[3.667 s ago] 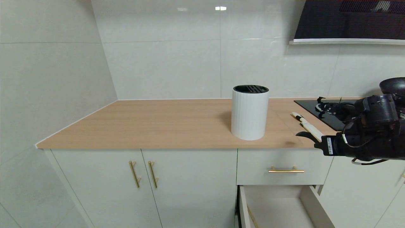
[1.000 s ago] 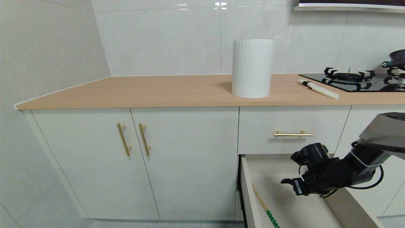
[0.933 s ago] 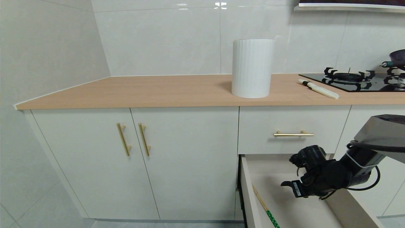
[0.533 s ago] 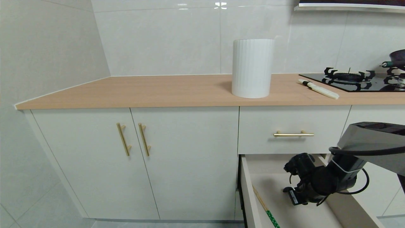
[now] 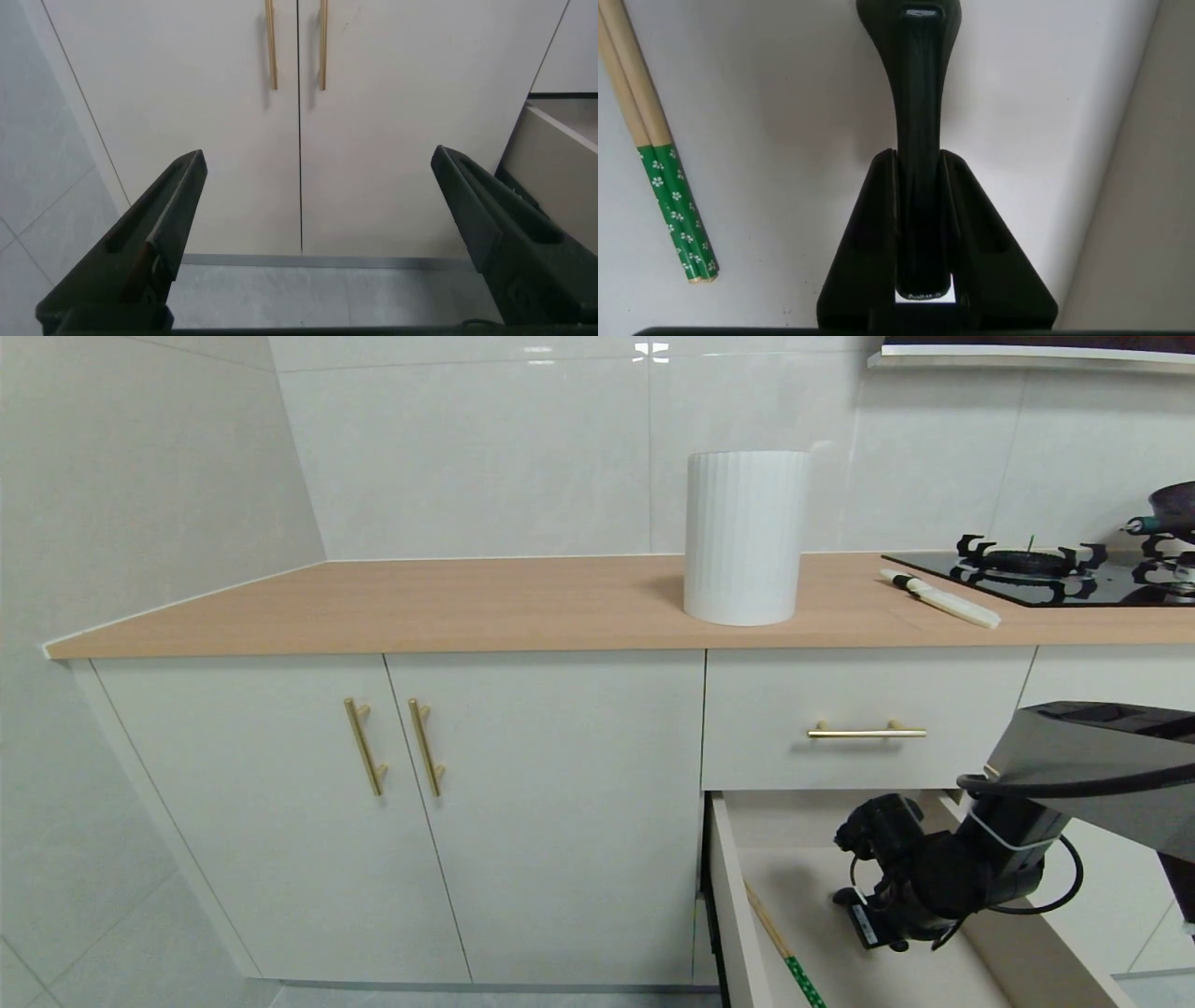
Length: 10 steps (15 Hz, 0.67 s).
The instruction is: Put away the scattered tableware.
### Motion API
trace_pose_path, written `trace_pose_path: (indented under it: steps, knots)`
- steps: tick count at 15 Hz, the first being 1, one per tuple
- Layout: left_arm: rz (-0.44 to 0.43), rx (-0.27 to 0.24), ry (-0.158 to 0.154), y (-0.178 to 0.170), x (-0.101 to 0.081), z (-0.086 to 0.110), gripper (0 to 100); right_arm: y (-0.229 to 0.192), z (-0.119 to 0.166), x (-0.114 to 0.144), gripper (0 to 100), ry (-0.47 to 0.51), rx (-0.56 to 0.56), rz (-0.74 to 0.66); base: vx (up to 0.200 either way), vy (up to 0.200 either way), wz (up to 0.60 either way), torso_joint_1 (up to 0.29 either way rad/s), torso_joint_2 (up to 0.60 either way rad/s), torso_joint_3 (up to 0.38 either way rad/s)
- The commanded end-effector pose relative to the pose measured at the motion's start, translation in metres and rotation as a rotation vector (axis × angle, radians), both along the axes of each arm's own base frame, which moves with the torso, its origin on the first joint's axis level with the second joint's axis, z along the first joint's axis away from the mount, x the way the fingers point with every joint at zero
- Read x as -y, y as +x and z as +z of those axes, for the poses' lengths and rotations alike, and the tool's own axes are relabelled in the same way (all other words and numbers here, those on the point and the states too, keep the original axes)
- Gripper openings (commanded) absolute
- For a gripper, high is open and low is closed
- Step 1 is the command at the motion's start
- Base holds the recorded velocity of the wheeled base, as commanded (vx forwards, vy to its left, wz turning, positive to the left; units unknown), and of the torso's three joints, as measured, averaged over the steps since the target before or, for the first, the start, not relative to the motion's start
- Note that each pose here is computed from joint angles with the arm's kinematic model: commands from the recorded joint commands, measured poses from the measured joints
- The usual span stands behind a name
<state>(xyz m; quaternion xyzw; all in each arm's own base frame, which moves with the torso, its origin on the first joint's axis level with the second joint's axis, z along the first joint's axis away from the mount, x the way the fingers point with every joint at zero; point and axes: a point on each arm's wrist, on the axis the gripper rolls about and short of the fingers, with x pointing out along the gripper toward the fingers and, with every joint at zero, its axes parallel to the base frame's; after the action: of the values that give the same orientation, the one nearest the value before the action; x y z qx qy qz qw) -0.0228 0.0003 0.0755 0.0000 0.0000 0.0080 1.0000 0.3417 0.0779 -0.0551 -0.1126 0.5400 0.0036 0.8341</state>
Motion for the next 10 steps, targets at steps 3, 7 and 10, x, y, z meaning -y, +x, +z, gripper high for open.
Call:
trace_pose_path:
  steps: [3, 7, 10]
  knots:
    - [0.001, 0.0, 0.0, 0.0, 0.0, 0.0, 100, 0.0, -0.0007, 0.0, 0, 0.0, 0.0, -0.003, 0.0, 0.0, 0.0, 0.0, 0.0, 0.0]
    - [0.001, 0.0, 0.0, 0.0, 0.0, 0.0, 100, 0.0, -0.0007, 0.0, 100, 0.001, 0.0, -0.004, 0.0, 0.0, 0.0, 0.0, 0.0, 0.0]
    - [0.001, 0.0, 0.0, 0.0, 0.0, 0.0, 100, -0.0002, -0.0009, 0.0, 100, 0.003, 0.0, -0.005, 0.0, 0.0, 0.0, 0.0, 0.0, 0.0]
